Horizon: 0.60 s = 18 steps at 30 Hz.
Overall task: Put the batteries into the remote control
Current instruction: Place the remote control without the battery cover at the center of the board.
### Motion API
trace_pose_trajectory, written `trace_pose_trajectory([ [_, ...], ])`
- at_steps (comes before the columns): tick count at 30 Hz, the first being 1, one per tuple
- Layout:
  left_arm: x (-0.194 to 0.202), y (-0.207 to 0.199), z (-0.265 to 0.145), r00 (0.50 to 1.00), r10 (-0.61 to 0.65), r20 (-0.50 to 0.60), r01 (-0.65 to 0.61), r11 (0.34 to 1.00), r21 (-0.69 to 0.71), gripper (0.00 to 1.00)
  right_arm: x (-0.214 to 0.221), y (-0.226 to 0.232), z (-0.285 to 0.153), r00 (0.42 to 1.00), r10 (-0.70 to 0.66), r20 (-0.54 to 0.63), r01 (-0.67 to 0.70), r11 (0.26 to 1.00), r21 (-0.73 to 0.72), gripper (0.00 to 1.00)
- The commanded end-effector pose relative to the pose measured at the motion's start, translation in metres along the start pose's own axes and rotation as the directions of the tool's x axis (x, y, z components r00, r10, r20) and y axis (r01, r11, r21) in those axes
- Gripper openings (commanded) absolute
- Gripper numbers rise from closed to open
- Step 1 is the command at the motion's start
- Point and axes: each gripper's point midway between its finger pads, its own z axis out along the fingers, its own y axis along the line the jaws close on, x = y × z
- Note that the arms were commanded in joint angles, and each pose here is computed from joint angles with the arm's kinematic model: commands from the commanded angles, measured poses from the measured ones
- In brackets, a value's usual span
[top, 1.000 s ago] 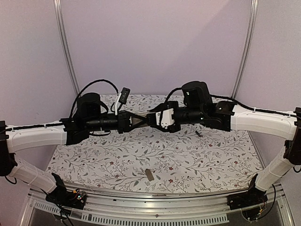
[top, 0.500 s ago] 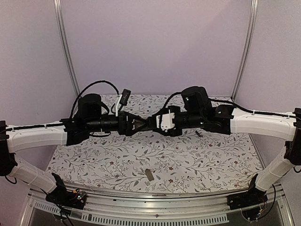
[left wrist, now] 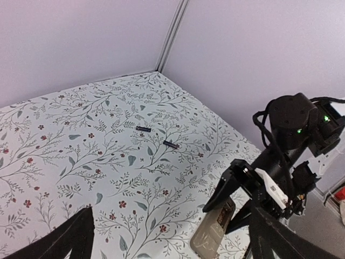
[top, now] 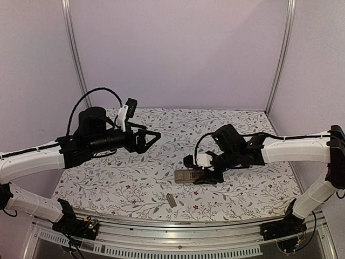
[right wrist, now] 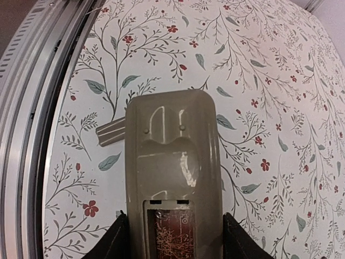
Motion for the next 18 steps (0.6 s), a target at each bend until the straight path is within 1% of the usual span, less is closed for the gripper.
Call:
trace_pose_trajectory([
  [1,0.017,0.024,-0.006,0.998,0.051,-0.041,-0.056,0.991,-0.119,1.0,0.021,0.006,0.018,0.992,0.124,-0.021,-0.126,0.986,-0.108,0.16],
  [7,0.01,0.031,-0.016,0.996,0.091,-0.019,-0.093,0.981,-0.17,1.0,0.049,-0.006,0.048,0.987,0.125,-0.104,-0.136,0.985,-0.109,0.17],
  [14,0.011,0.035,-0.011,0.993,0.11,-0.033,-0.114,0.976,-0.185,1.0,0.064,0.002,0.067,0.983,0.143,-0.115,-0.159,0.978,-0.136,0.19],
  [16,0.012,0.036,-0.008,0.993,0.109,-0.039,-0.114,0.977,-0.183,1.0,0.068,0.003,0.07,0.983,0.14,-0.122,-0.156,0.978,-0.139,0.2],
  [18,0.012,0.037,-0.006,0.993,0.108,-0.047,-0.115,0.976,-0.186,1.0,0.072,0.005,0.073,0.982,0.139,-0.124,-0.157,0.977,-0.147,0.26],
])
